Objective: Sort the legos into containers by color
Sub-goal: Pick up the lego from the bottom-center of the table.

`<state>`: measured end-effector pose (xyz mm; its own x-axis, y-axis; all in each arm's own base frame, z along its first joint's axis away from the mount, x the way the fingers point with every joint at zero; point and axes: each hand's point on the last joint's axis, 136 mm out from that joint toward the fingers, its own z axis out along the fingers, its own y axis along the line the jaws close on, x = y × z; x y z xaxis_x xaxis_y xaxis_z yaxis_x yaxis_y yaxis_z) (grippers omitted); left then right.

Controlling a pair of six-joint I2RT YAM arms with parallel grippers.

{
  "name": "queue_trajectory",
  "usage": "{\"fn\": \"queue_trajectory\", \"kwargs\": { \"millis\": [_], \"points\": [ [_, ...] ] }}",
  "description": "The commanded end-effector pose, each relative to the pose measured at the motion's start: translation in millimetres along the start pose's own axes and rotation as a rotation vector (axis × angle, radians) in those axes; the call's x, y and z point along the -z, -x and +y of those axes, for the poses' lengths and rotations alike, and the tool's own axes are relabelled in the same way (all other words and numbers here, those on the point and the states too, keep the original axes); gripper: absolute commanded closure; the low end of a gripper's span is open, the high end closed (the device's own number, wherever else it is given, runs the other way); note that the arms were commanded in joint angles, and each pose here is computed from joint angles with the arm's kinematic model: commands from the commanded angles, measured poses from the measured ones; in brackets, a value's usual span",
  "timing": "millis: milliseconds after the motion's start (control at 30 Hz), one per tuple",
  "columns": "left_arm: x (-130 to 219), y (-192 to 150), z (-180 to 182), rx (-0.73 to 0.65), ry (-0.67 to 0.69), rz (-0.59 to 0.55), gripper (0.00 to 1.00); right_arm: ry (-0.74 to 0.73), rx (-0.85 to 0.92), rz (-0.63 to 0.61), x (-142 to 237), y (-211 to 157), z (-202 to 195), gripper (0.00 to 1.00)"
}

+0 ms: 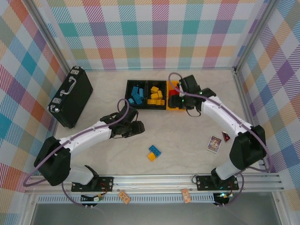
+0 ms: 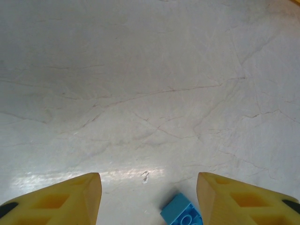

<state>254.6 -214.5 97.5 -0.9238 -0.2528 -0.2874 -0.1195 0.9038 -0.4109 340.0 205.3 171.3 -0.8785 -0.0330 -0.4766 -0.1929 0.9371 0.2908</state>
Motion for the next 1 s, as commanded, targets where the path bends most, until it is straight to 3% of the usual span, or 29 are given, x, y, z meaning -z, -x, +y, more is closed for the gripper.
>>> {"fn": "queue_trajectory", "kwargs": {
  "millis": [0,267,500,967],
  "points": [
    [8,-14,26,0.01,0.078,0.004,0.44,0.111,0.091,0.066,-5,-39,28,0.37],
    [19,-40,68,0.132,0.119,-0.019,0.44,0.205,0.248,0.187,-25,-114,68,0.33],
    [20,-55,89,0.183,0.134,-0.02,0.43,0.212,0.351,0.27,-46,-143,93,0.31],
    [11,-60,92,0.189,0.141,-0.004,0.43,0.174,0.484,0.423,-75,-190,111,0.31]
  ]
}}
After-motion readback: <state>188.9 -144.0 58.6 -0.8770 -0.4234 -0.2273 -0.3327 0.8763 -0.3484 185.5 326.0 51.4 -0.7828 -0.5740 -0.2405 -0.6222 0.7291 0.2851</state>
